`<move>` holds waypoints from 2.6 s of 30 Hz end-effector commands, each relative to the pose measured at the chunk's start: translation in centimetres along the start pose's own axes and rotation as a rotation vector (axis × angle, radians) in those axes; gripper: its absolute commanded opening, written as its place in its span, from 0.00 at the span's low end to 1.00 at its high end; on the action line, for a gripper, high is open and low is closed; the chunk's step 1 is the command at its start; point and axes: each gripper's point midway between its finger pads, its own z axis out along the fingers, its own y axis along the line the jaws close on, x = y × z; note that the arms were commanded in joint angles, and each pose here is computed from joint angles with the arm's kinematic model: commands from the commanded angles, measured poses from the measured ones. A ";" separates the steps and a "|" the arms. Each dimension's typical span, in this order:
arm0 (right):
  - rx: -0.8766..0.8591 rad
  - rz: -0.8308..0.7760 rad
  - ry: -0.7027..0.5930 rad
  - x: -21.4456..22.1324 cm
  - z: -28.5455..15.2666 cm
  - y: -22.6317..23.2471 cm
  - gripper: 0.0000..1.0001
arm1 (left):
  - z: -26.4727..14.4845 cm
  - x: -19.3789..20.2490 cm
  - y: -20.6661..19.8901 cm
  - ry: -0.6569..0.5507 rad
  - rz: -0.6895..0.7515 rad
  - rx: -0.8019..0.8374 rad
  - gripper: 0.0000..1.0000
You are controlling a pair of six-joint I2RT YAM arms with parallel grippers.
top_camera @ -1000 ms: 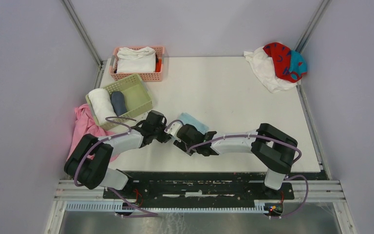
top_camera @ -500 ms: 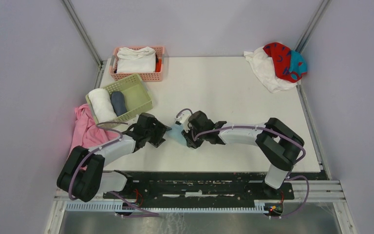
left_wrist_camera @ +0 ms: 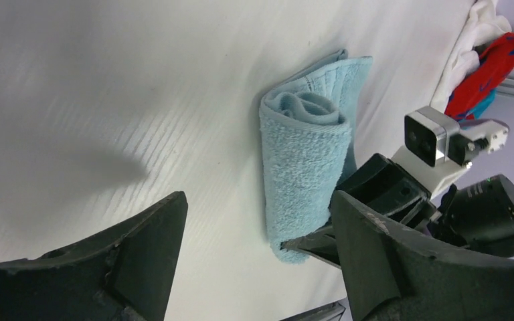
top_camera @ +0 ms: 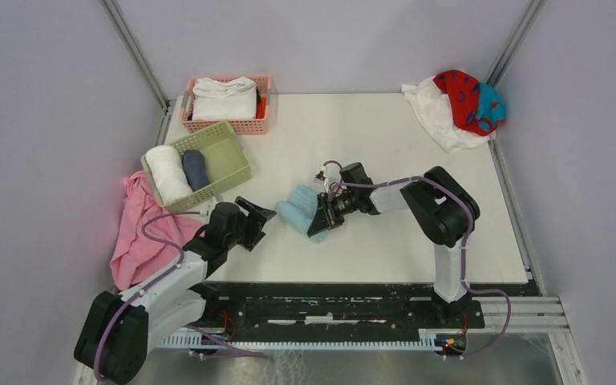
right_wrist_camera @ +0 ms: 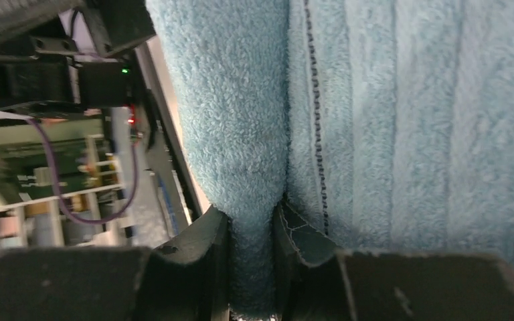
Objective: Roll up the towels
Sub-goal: Roll the towel at the center of the board.
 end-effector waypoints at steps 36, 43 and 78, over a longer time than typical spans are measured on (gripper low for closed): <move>0.455 -0.082 -0.045 -1.1 -7.2 -0.8 0.60 | 7.3 2.9 3.4 0.143 0.057 -0.271 0.46; 0.702 -0.472 -0.155 -4.4 -8.9 3.0 0.65 | 7.4 2.9 3.6 0.154 0.071 -0.301 0.47; 0.576 -0.414 0.224 5.0 -0.7 0.1 0.01 | 5.4 -0.8 0.2 0.021 0.113 -0.223 0.74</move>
